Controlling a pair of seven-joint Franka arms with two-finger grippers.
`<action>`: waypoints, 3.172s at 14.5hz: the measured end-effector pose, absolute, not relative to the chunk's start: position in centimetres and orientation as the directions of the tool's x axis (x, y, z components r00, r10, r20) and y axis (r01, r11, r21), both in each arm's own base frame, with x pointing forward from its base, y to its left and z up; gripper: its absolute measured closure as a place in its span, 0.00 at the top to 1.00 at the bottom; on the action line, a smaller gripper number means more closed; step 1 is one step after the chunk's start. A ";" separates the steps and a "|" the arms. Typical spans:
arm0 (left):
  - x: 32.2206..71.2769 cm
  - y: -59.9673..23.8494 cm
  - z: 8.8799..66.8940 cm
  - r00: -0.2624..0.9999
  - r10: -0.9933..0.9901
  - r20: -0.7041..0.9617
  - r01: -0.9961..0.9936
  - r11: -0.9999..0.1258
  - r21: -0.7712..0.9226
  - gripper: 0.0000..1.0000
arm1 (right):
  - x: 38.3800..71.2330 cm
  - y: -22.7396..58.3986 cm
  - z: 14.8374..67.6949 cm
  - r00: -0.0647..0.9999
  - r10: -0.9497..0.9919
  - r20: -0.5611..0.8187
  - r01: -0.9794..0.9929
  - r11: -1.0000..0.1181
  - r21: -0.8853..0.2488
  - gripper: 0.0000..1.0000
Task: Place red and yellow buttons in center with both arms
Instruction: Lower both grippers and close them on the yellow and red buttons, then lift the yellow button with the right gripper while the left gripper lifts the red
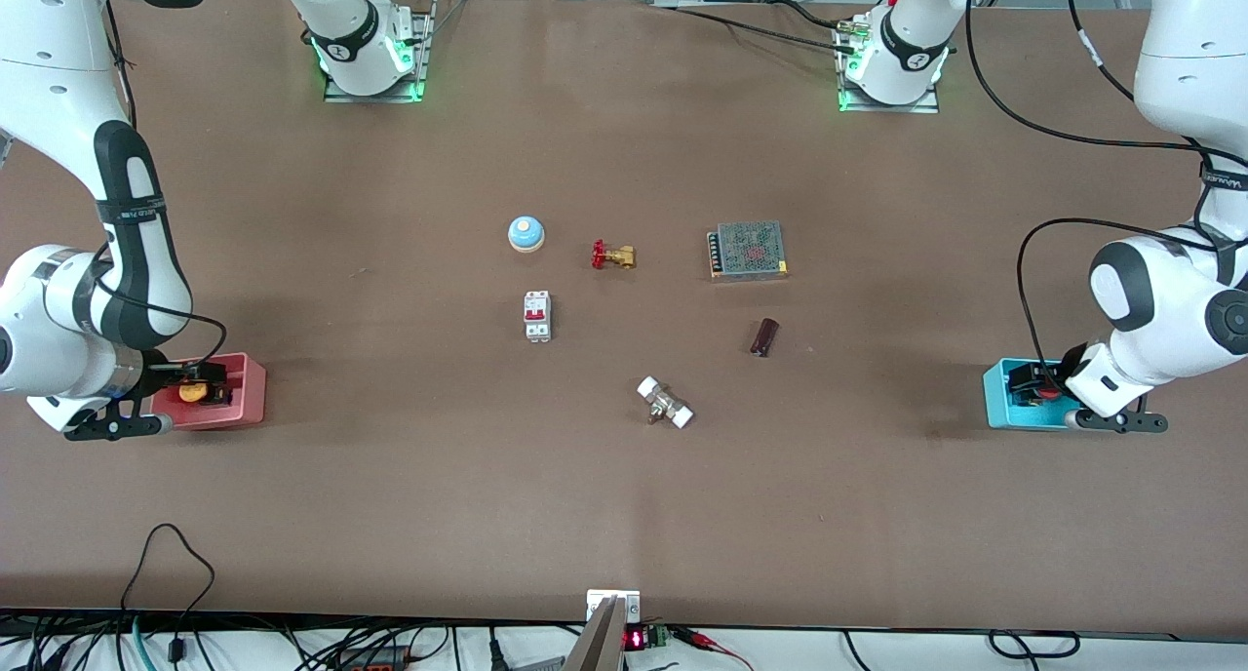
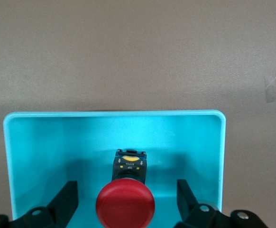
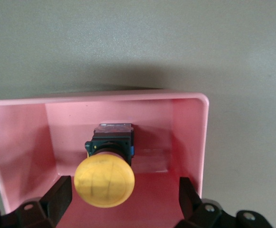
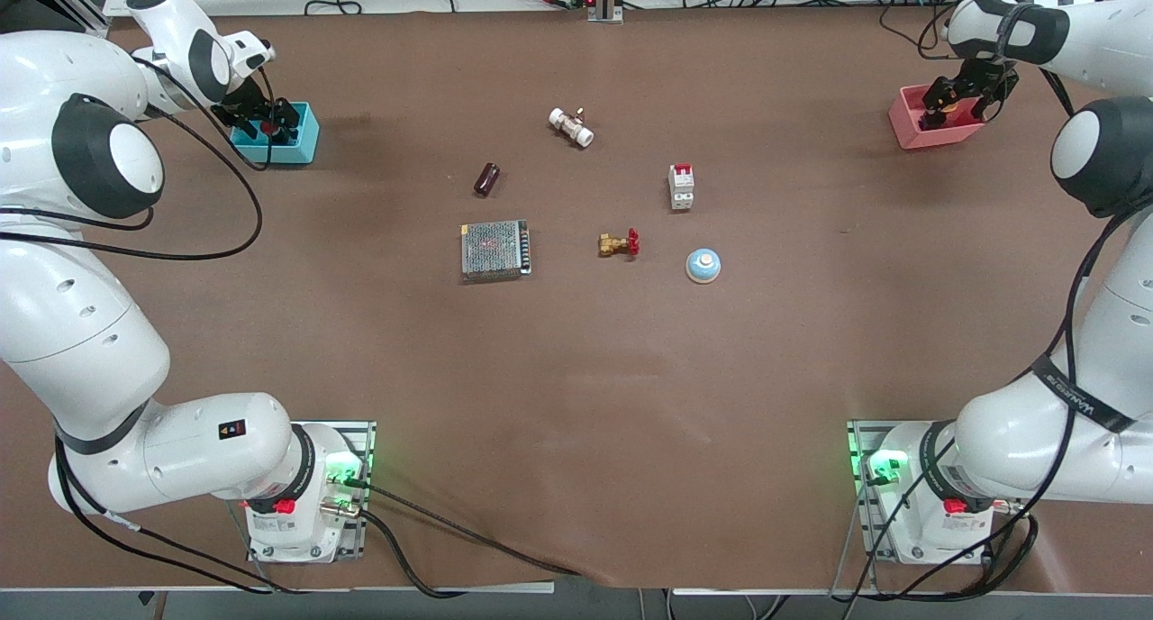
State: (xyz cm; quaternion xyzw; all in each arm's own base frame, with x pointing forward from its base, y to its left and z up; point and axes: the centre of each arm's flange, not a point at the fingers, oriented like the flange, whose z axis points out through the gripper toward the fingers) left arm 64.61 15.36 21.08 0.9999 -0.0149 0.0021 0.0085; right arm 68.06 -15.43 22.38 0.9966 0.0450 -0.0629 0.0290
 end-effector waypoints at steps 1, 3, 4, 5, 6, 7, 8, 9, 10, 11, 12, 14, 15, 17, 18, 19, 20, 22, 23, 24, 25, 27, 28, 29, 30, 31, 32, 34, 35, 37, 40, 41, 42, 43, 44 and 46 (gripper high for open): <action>64.6 15.3 21.1 1.000 -0.030 0.005 -0.030 -0.999 0.017 0.77 | 68.1 -15.3 22.4 0.988 0.088 -0.127 0.095 -0.994 0.051 1.00; 64.7 15.3 21.2 0.999 -0.031 0.009 -0.031 -0.999 0.016 0.54 | 68.2 -15.0 22.4 0.989 0.089 -0.121 0.095 -0.994 0.046 1.00; 64.7 15.2 21.2 0.999 -0.032 0.011 -0.032 -0.999 0.016 0.46 | 68.3 -14.9 22.5 0.990 0.086 -0.113 0.092 -0.995 0.041 1.00; 64.8 15.2 21.2 0.999 -0.033 0.013 -0.033 -0.999 0.016 0.46 | 68.5 -14.9 22.5 0.991 0.083 -0.108 0.088 -0.995 0.037 1.00; 64.9 15.1 21.3 0.999 -0.033 0.015 -0.034 -0.999 0.015 0.41 | 68.5 -14.9 22.6 0.991 0.082 -0.104 0.086 -0.996 0.036 1.00; 65.0 15.1 21.5 0.999 -0.034 0.020 -0.034 -0.999 0.015 0.36 | 68.6 -14.9 22.5 0.991 0.082 -0.103 0.086 -0.996 0.036 1.00; 65.3 15.2 21.9 0.999 -0.034 0.022 -0.035 -0.999 0.014 0.36 | 68.7 -14.9 22.5 0.991 0.082 -0.102 0.086 -0.996 0.036 1.00; 65.6 15.2 22.5 0.999 -0.035 0.015 -0.035 -0.999 0.017 0.36 | 68.8 -14.9 22.3 0.991 0.082 -0.102 0.086 -0.996 0.036 1.00; 66.1 15.3 23.5 0.999 -0.037 0.001 -0.037 -0.999 0.022 0.36 | 68.8 -14.9 22.2 0.991 0.082 -0.102 0.087 -0.996 0.037 1.00; 66.7 15.3 24.9 0.999 -0.038 -0.014 -0.038 -0.999 0.027 0.36 | 68.9 -14.9 22.1 0.992 0.083 -0.098 0.087 -0.995 0.038 1.00; 67.4 15.3 26.5 0.999 -0.039 -0.022 -0.038 -0.999 0.031 0.36 | 68.9 -14.9 22.0 0.992 0.083 -0.095 0.087 -0.995 0.039 1.00; 68.4 14.9 29.1 0.999 -0.031 -0.023 -0.030 -0.999 0.036 0.36 | 69.0 -14.9 21.9 0.992 0.083 -0.093 0.087 -0.995 0.040 1.00; 68.8 14.1 30.1 0.999 -0.026 -0.023 -0.025 -0.999 0.038 0.36 | 69.0 -14.9 21.9 0.992 0.083 -0.093 0.087 -0.995 0.040 0.98; 69.1 10.7 31.3 0.999 -0.003 -0.040 -0.002 -0.999 0.043 0.36 | 69.0 -14.9 21.9 0.992 0.083 -0.092 0.087 -0.995 0.041 0.92; 69.3 8.5 31.9 0.999 0.009 -0.046 0.011 -0.999 0.042 0.36 | 69.0 -14.9 21.9 0.992 0.083 -0.092 0.087 -0.995 0.041 0.82; 69.3 6.1 32.4 0.998 0.024 -0.050 0.026 -0.999 0.041 0.36 | 69.0 -14.9 21.9 0.992 0.083 -0.091 0.087 -0.995 0.041 0.82; 69.1 3.7 32.9 0.998 0.037 -0.054 0.039 -0.998 0.038 0.36 | 69.0 -14.9 21.9 0.992 0.083 -0.091 0.087 -0.995 0.041 0.77; 67.9 -1.1 33.5 0.996 0.061 -0.067 0.063 -0.997 0.032 0.36 | 69.0 -14.9 21.9 0.992 0.084 -0.091 0.088 -0.995 0.041 0.53; 67.1 -3.3 33.7 0.995 0.071 -0.075 0.073 -0.997 0.028 0.36 | 69.0 -14.9 21.9 0.992 0.084 -0.091 0.088 -0.995 0.041 0.45; 66.2 -5.5 33.8 0.993 0.083 -0.084 0.085 -0.996 0.023 0.36 | 69.0 -14.9 21.9 0.992 0.084 -0.091 0.088 -0.995 0.041 0.45; 65.1 -7.5 33.9 0.991 0.095 -0.090 0.097 -0.995 0.017 0.36 | 69.0 -14.9 21.9 0.992 0.084 -0.091 0.088 -0.995 0.041 0.41; 63.1 -11.0 33.6 0.990 0.111 -0.087 0.113 -0.994 0.010 0.36 | 69.1 -14.9 21.9 0.992 0.085 -0.090 0.088 -0.995 0.040 0.41; 62.2 -12.4 33.1 0.990 0.118 -0.080 0.119 -0.993 0.009 0.36 | 69.1 -14.8 21.9 0.992 0.085 -0.090 0.089 -0.995 0.040 0.41; 61.3 -13.4 32.4 0.990 0.121 -0.074 0.122 -0.993 0.009 0.36 | 69.1 -14.8 22.0 0.992 0.085 -0.089 0.089 -0.995 0.041 0.41; 60.5 -14.2 31.7 0.990 0.123 -0.068 0.124 -0.992 0.009 0.36 | 69.2 -14.8 22.1 0.993 0.086 -0.087 0.089 -0.995 0.041 0.41; 59.9 -14.7 31.1 0.990 0.125 -0.059 0.126 -0.992 0.011 0.36 | 69.3 -14.8 22.4 0.993 0.086 -0.085 0.090 -0.995 0.041 0.41; 59.5 -15.0 30.4 0.990 0.131 -0.048 0.131 -0.991 0.014 0.36 | 69.5 -14.7 23.0 0.992 0.088 -0.086 0.092 -0.995 0.039 0.41; 58.9 -15.5 29.3 0.990 0.143 -0.014 0.143 -0.989 0.026 0.36 | 70.0 -14.2 25.7 0.991 0.095 -0.095 0.098 -0.995 0.034 0.41; 58.6 -15.8 28.7 0.990 0.142 -0.002 0.142 -0.989 0.031 0.36 | 70.1 -13.7 27.7 0.989 0.099 -0.109 0.102 -0.994 0.026 0.41; 57.9 -16.8 27.6 0.990 0.138 0.011 0.137 -0.990 0.036 0.36 | 70.1 -12.7 32.0 0.986 0.109 -0.123 0.111 -0.994 0.014 0.41; 57.2 -18.8 25.3 0.990 0.143 0.012 0.143 -0.989 0.038 0.36 | 69.6 -10.1 36.5 0.985 0.123 -0.124 0.122 -0.992 -0.011 0.41; 57.1 -19.2 24.3 0.989 0.145 0.011 0.145 -0.989 0.038 0.36 | 69.4 -8.7 36.8 0.984 0.106 -0.142 0.104 -0.994 -0.024 0.41; 57.1 -19.5 23.4 0.989 0.146 0.015 0.145 -0.989 0.040 0.36 | 69.3 -7.3 36.7 0.983 0.089 -0.159 0.084 -0.996 -0.037 0.41; 57.1 -19.5 22.7 0.989 0.148 0.016 0.147 -0.988 0.041 0.36 | 69.2 -5.7 36.3 0.981 0.084 -0.174 0.075 -0.996 -0.052 0.41; 57.1 -19.4 21.9 0.989 0.149 0.014 0.149 -0.988 0.040 0.36 | 69.1 -4.2 35.8 0.979 0.086 -0.184 0.074 -0.995 -0.070 0.41; 57.1 -19.4 21.1 0.988 0.151 0.011 0.151 -0.988 0.038 0.36 | 68.7 -1.0 34.4 0.973 0.109 -0.204 0.090 -0.990 -0.105 0.41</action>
